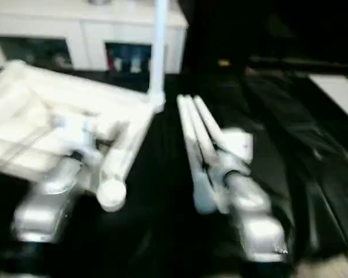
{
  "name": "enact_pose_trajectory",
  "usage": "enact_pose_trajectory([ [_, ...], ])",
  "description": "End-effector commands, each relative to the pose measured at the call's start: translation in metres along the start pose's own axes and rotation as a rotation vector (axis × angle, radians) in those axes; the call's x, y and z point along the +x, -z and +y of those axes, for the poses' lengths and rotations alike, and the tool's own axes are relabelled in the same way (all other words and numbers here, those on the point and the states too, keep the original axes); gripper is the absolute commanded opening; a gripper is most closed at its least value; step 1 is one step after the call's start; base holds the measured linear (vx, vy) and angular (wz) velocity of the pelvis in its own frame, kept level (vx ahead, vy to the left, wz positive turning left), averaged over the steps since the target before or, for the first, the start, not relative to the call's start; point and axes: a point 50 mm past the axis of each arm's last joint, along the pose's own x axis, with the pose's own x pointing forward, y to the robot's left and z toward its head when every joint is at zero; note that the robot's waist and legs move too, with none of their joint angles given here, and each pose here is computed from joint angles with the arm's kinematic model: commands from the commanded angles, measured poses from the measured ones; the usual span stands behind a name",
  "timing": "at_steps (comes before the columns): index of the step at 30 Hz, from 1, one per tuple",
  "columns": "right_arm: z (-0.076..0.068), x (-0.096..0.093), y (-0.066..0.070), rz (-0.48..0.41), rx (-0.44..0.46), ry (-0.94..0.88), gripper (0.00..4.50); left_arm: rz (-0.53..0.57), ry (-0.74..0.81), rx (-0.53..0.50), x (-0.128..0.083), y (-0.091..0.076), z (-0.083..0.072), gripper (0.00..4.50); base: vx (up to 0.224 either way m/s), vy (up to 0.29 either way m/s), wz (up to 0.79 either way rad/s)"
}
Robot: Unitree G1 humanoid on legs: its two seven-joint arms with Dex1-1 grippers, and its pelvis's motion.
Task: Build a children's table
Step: Rotate table base, then pick table leg
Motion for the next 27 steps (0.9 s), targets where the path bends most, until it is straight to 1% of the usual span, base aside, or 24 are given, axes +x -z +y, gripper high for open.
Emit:
enact_pose_trajectory([
  [1, 0.008, 0.001, -0.005, 0.016, -0.008, -0.066, 4.5, 0.012, -0.023, 0.001, -0.005, 0.001, 0.006, 4.43, 0.0, 0.0, 0.0],
  [2, 0.008, 0.002, -0.005, 0.044, -0.021, -0.085, 4.5, 0.02, -0.006, -0.002, -0.005, 0.002, 0.006, 4.43, 0.0, 0.0, 0.0],
  [6, 0.01, 0.005, -0.006, 0.075, -0.003, -0.125, 4.5, 0.035, 0.014, -0.002, -0.004, 0.003, 0.006, 4.43, -0.051, -0.008, 0.09],
  [8, 0.008, 0.008, -0.007, 0.098, -0.003, -0.117, 4.5, 0.047, 0.025, 0.015, -0.003, 0.003, 0.007, 4.43, -0.079, -0.017, 0.12],
  [10, 0.006, 0.013, -0.009, 0.134, -0.026, -0.106, 4.5, 0.06, 0.066, 0.028, -0.001, 0.002, 0.008, 4.43, -0.074, -0.007, 0.05],
  [11, 0.003, 0.017, -0.01, 0.161, -0.058, -0.061, 4.5, 0.072, 0.12, 0.041, 0.0, 0.0, 0.007, 4.43, -0.069, -0.005, 0.03],
  [12, 0.003, 0.017, -0.01, 0.161, -0.058, -0.061, 4.5, 0.072, 0.12, 0.041, 0.0, 0.0, 0.007, 4.43, -0.053, -0.003, 0.02],
  [13, 0.001, 0.02, -0.011, 0.192, -0.075, -0.032, 4.5, 0.088, 0.171, 0.057, 0.0, 0.0, 0.006, 4.43, 0.0, 0.0, 0.0],
  [14, 0.0, 0.026, -0.014, 0.239, -0.078, -0.011, 4.5, 0.124, 0.269, 0.094, 0.0, -0.002, 0.005, 4.43, 0.0, 0.0, 0.0],
  [15, 0.001, 0.028, -0.016, 0.271, -0.065, -0.029, 4.5, 0.153, 0.331, 0.124, 0.0, -0.003, 0.006, 4.43, 0.0, 0.0, 0.0],
  [16, 0.001, 0.028, -0.016, 0.282, -0.06, -0.035, 4.5, 0.164, 0.352, 0.133, -0.001, -0.003, 0.006, 4.43, 0.0, 0.0, 0.0],
  [18, 0.0, 0.03, -0.014, 0.347, -0.049, -0.035, 4.5, 0.206, 0.474, 0.165, -0.005, -0.005, 0.004, 4.43, 0.0, 0.0, 0.0],
  [20, 0.001, 0.03, -0.012, 0.391, -0.033, -0.046, 4.5, 0.236, 0.552, 0.173, -0.009, -0.007, 0.002, 4.43, 0.0, 0.0, 0.0],
  [21, 0.002, 0.03, -0.01, 0.434, -0.014, -0.057, 4.5, 0.264, 0.621, 0.176, -0.013, -0.009, 0.0, 4.43, 0.0, 0.0, 0.0],
  [23, 0.003, 0.029, -0.006, 0.475, -0.001, -0.058, 4.5, 0.288, 0.679, 0.174, -0.018, -0.011, -0.001, 4.43, 0.0, 0.0, 0.0],
  [24, 0.002, 0.029, -0.003, 0.511, -0.004, -0.047, 4.5, 0.304, 0.717, 0.171, -0.021, -0.014, -0.002, 4.43, 0.0, 0.0, 0.0],
  [25, 0.002, 0.029, -0.002, 0.521, -0.001, -0.043, 4.5, 0.306, 0.721, 0.17, -0.021, -0.014, -0.002, 4.43, 0.0, 0.0, 0.0],
  [27, 0.001, 0.029, 0.003, 0.573, 0.001, -0.019, 4.5, 0.315, 0.739, 0.164, -0.021, -0.017, -0.003, 4.43, 0.0, 0.0, 0.0],
])
